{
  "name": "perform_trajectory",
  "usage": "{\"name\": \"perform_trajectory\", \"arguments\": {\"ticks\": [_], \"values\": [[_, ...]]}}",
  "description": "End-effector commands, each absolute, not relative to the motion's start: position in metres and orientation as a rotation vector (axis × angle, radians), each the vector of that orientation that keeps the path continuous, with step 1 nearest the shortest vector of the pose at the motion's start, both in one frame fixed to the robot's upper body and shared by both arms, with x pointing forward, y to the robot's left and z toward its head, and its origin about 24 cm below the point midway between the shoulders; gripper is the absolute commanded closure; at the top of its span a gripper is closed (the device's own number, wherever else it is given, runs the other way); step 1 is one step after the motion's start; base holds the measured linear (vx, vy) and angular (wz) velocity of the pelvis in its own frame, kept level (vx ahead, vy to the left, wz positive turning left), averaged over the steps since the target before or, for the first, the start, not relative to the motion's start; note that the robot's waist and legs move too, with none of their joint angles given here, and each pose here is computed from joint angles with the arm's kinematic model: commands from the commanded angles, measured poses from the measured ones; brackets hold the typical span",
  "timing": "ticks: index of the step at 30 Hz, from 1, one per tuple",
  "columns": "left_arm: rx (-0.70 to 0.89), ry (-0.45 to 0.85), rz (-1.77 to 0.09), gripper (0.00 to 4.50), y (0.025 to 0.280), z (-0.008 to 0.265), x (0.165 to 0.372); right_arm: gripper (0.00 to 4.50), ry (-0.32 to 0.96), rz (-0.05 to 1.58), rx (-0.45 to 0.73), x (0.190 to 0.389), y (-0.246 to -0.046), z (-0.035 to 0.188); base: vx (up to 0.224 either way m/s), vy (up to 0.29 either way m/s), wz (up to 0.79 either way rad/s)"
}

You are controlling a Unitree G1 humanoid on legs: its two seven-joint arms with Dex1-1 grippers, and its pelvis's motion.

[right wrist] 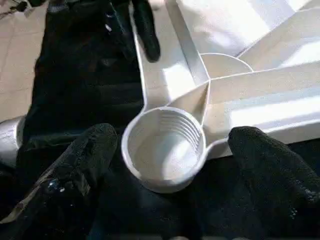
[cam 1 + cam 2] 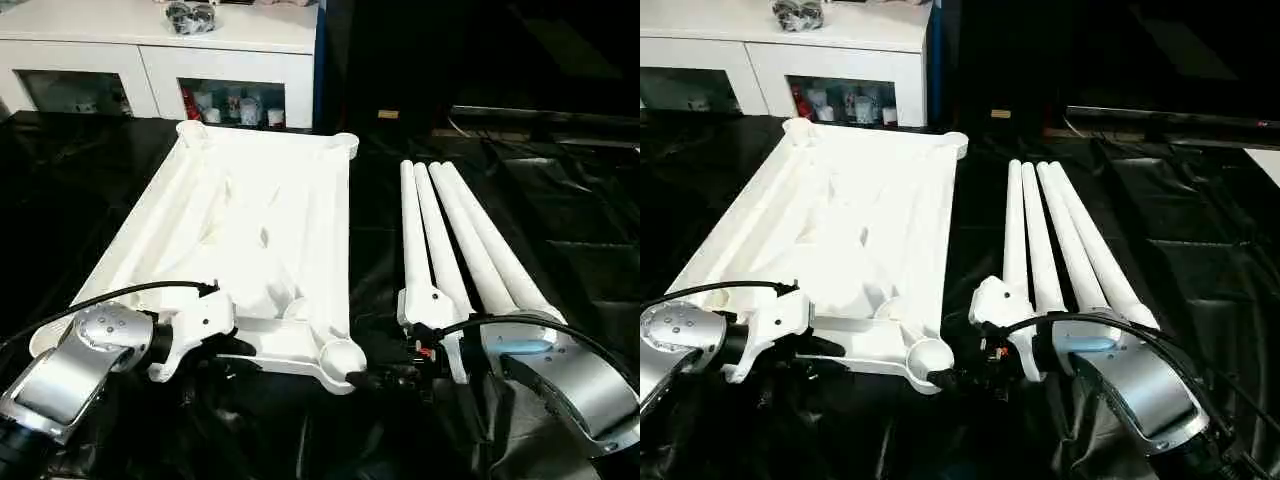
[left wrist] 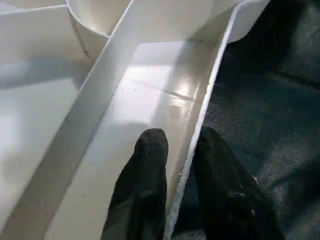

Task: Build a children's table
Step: Move table base

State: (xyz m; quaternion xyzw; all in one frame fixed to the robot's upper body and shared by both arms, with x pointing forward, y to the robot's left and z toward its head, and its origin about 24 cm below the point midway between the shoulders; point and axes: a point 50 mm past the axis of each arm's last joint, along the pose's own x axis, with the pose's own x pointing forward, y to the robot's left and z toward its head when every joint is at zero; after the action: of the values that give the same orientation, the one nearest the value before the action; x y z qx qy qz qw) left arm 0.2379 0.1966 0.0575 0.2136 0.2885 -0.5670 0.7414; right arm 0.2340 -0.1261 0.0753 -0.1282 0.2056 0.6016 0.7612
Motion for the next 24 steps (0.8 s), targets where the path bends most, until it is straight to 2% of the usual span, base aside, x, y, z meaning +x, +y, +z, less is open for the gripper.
{"name": "perform_trajectory", "arguments": {"ticks": [1,8,14,20,24], "values": [[0.437,0.627,-1.188,3.88,0.195,0.057,0.236,0.43,0.442,1.305,-0.289,0.234,-0.126,0.075,0.0,0.0,0.0],[0.407,0.563,-0.99,4.25,0.189,0.055,0.235,0.43,0.438,1.295,-0.294,0.235,-0.126,0.074,0.0,0.0,0.0],[0.391,0.534,-0.925,4.48,0.182,0.055,0.232,0.43,0.438,1.293,-0.304,0.237,-0.126,0.072,0.0,0.0,0.0],[0.397,0.375,-1.017,4.48,0.169,0.059,0.235,0.43,0.435,1.291,-0.315,0.241,-0.126,0.074,0.0,0.0,0.0],[0.4,0.344,-1.073,4.48,0.168,0.058,0.237,0.43,0.434,1.284,-0.321,0.242,-0.128,0.074,0.0,0.0,0.0]]}}
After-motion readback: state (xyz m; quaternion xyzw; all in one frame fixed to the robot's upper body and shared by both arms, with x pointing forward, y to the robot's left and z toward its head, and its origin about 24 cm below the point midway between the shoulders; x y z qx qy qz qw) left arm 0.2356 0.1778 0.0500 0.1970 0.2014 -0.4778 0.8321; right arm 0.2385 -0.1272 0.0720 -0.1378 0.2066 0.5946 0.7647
